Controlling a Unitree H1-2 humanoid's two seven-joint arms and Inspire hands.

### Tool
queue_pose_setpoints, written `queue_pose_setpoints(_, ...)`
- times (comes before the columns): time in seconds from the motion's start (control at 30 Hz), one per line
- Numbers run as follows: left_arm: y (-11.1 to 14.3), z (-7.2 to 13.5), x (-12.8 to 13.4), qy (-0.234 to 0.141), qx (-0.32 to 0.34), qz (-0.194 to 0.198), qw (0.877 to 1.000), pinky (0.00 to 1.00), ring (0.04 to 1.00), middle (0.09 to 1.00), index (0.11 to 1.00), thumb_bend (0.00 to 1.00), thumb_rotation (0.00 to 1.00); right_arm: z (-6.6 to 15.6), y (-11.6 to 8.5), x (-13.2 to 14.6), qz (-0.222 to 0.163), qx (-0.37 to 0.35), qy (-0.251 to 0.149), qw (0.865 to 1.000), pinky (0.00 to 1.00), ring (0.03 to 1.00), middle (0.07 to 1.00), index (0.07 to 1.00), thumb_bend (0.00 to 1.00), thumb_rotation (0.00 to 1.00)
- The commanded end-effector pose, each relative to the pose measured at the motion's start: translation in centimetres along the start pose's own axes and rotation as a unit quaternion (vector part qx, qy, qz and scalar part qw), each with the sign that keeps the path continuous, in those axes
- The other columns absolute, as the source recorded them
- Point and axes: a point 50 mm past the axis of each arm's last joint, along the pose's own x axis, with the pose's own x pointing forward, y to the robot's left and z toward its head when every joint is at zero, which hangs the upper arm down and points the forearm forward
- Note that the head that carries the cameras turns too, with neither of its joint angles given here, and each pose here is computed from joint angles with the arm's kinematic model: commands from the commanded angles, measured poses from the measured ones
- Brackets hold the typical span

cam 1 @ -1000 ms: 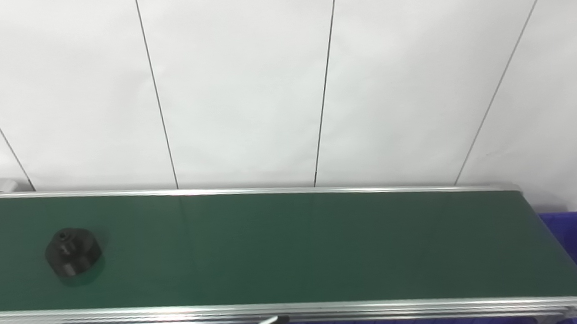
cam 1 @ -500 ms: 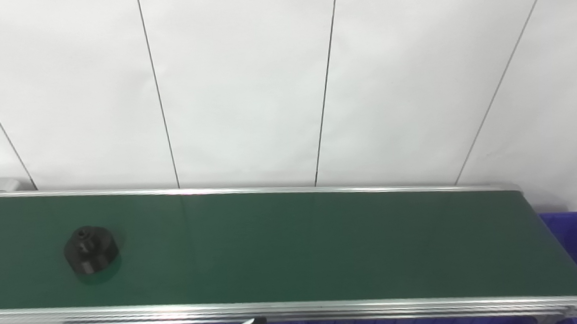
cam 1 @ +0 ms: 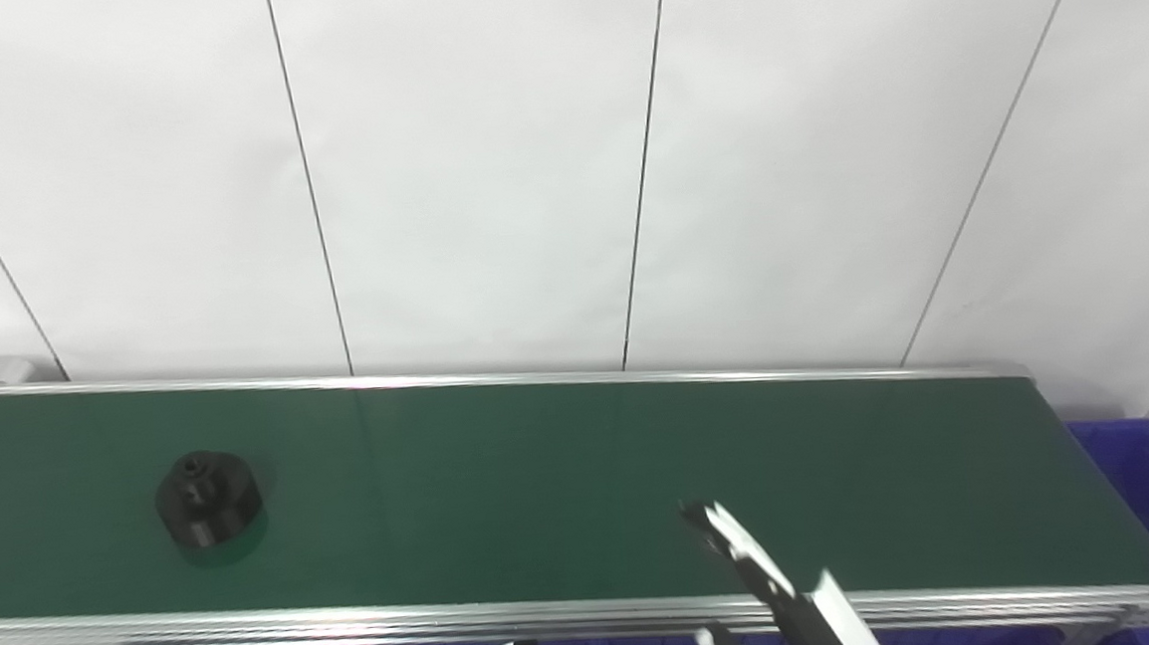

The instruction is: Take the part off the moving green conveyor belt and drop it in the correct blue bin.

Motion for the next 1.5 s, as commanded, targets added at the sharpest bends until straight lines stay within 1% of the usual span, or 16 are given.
queue_pose_setpoints(0.0, 0.8, 0.9, 0.1, -0.03, 0.004, 0.018, 0.999, 0.87, 0.931, 0.97, 0.942, 0.43, 0.56, 0.9, -1.3, 1.9, -0.021, -0.015, -0.032, 0.999, 0.84, 0.922, 0.95, 0.923, 0.31, 0.78)
queue_pose_setpoints(0.2, 0.7, 0.8, 0.2, -0.028, 0.003, 0.02, 0.999, 0.87, 0.927, 0.965, 0.944, 0.42, 0.55, 2.8, -3.7, 7.0, -0.054, -0.043, -0.113, 0.991, 0.85, 0.921, 0.94, 0.915, 0.4, 0.82)
queue_pose_setpoints(0.23, 0.7, 0.8, 0.3, -0.028, 0.002, 0.019, 0.999, 0.86, 0.926, 0.964, 0.944, 0.42, 0.55, 3.3, -4.0, 7.8, -0.06, -0.047, -0.125, 0.989, 0.84, 0.911, 0.929, 0.906, 0.42, 0.75)
queue_pose_setpoints(0.33, 0.5, 0.9, 0.6, -0.031, 0.005, 0.014, 0.999, 0.86, 0.927, 0.967, 0.947, 0.43, 0.57, 5.2, -5.2, 10.8, -0.078, -0.066, -0.157, 0.982, 0.84, 0.904, 0.923, 0.903, 0.48, 0.66)
queue_pose_setpoints(0.4, 0.4, 1.0, 0.8, -0.033, 0.01, 0.009, 0.999, 0.86, 0.927, 0.963, 0.943, 0.43, 0.58, 6.2, -5.7, 12.6, -0.094, -0.077, -0.175, 0.977, 0.79, 0.853, 0.87, 0.855, 0.56, 0.54)
queue_pose_setpoints(0.43, 0.4, 1.0, 0.8, -0.034, 0.013, 0.005, 0.999, 0.85, 0.926, 0.963, 0.942, 0.43, 0.58, 6.6, -5.8, 13.3, -0.1, -0.077, -0.179, 0.976, 0.79, 0.851, 0.867, 0.853, 0.56, 0.53)
queue_pose_setpoints(0.57, 0.2, 1.2, 1.0, -0.037, 0.022, -0.004, 0.999, 0.85, 0.929, 0.964, 0.942, 0.42, 0.58, 8.0, -5.7, 16.0, -0.12, -0.056, -0.195, 0.972, 0.75, 0.819, 0.84, 0.83, 0.65, 0.37)
queue_pose_setpoints(0.6, 0.2, 1.2, 1.0, -0.038, 0.022, -0.005, 0.999, 0.84, 0.925, 0.964, 0.941, 0.42, 0.57, 8.3, -5.7, 16.6, -0.124, -0.054, -0.2, 0.97, 0.74, 0.808, 0.828, 0.82, 0.7, 0.3)
queue_pose_setpoints(0.7, 0.3, 1.2, 1.2, -0.039, 0.02, -0.004, 0.999, 0.83, 0.92, 0.966, 0.945, 0.43, 0.56, 9.6, -5.1, 18.8, -0.137, -0.056, -0.209, 0.967, 0.71, 0.77, 0.785, 0.771, 0.78, 0.22)
queue_pose_setpoints(0.8, 0.4, 1.2, 1.3, -0.039, 0.016, -0.003, 0.999, 0.84, 0.919, 0.965, 0.946, 0.42, 0.55, 10.5, -4.5, 20.2, -0.148, -0.07, -0.217, 0.962, 0.7, 0.733, 0.742, 0.731, 0.81, 0.21)
queue_pose_setpoints(0.9, 0.5, 1.1, 1.5, -0.039, 0.015, -0.003, 0.999, 0.85, 0.923, 0.965, 0.946, 0.41, 0.53, 11.3, -3.6, 21.8, -0.155, -0.075, -0.21, 0.962, 0.66, 0.686, 0.704, 0.703, 0.85, 0.25)
queue_pose_setpoints(1.0, 0.6, 1.1, 1.6, -0.039, 0.019, -0.004, 0.999, 0.84, 0.922, 0.965, 0.944, 0.41, 0.53, 11.5, -2.9, 23.2, -0.147, -0.071, -0.202, 0.966, 0.65, 0.687, 0.717, 0.728, 0.87, 0.24)
queue_pose_setpoints(1.1, 0.6, 1.1, 1.6, -0.039, 0.022, -0.005, 0.999, 0.84, 0.924, 0.965, 0.944, 0.41, 0.54, 11.2, -2.1, 24.7, -0.137, -0.082, -0.187, 0.969, 0.66, 0.695, 0.724, 0.742, 0.89, 0.24)
queue_pose_setpoints(1.23, 0.6, 1.0, 1.8, -0.039, 0.021, -0.006, 0.999, 0.84, 0.921, 0.962, 0.941, 0.41, 0.54, 10.3, -1.2, 26.3, -0.121, -0.099, -0.155, 0.975, 0.69, 0.722, 0.737, 0.773, 0.91, 0.31)
queue_pose_setpoints(1.4, 0.4, 1.0, 1.9, -0.04, 0.026, -0.008, 0.999, 0.85, 0.925, 0.96, 0.938, 0.41, 0.54, 7.6, 0.3, 28.4, -0.051, -0.125, -0.117, 0.984, 0.73, 0.774, 0.786, 0.808, 0.92, 0.29)
queue_pose_setpoints(1.47, 0.3, 1.0, 1.9, -0.04, 0.026, -0.009, 0.999, 0.85, 0.926, 0.959, 0.937, 0.41, 0.53, 7.0, 1.1, 28.7, -0.035, -0.131, -0.111, 0.985, 0.74, 0.799, 0.801, 0.823, 0.93, 0.3)
